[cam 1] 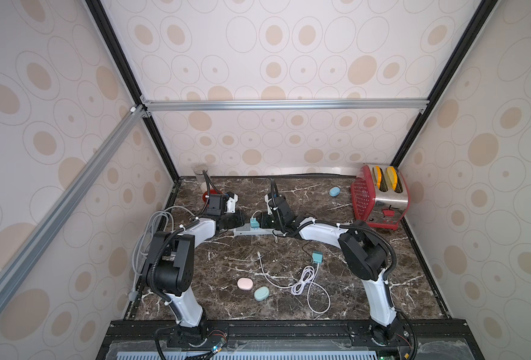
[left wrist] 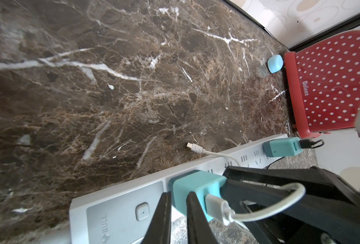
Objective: Charge the bluetooth headset
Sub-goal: Adjust the plug at the socket.
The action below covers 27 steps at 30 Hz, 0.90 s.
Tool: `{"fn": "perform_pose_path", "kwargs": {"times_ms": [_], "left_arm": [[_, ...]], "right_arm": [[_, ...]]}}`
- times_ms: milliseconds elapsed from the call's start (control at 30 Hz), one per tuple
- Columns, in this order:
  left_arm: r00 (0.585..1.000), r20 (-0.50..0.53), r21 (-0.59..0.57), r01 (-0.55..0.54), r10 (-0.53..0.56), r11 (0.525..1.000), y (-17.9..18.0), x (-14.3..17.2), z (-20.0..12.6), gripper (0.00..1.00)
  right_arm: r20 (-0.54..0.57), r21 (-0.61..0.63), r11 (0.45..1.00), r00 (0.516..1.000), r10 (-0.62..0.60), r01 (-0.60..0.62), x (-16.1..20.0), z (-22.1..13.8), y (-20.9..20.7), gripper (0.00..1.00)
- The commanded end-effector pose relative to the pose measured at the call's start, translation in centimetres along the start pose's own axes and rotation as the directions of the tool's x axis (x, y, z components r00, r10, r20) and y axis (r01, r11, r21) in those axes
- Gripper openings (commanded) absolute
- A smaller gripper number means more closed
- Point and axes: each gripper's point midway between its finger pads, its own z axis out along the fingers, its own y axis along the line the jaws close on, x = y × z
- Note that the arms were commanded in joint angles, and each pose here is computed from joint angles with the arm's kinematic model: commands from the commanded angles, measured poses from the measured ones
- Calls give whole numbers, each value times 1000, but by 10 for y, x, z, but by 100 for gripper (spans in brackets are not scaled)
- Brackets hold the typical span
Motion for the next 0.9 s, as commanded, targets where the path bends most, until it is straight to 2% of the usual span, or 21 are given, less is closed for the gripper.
{"fn": "perform_pose_path", "kwargs": {"times_ms": [0,200,867], "left_arm": [[1000,20,31,-2,2,1000,-14,-16,0,15],[1000,10,60,-4,4,998,-23,-15,2,14],[998,-60,28,7,-5,1000,-13,3,11,8]], "right_arm": [[-386,228,974,919,85,6,133,6,-79,18],[-388,223,975,917,90,-1,134,7,-79,17],[-396,208,978,913,100,-17,139,8,-78,7]]}}
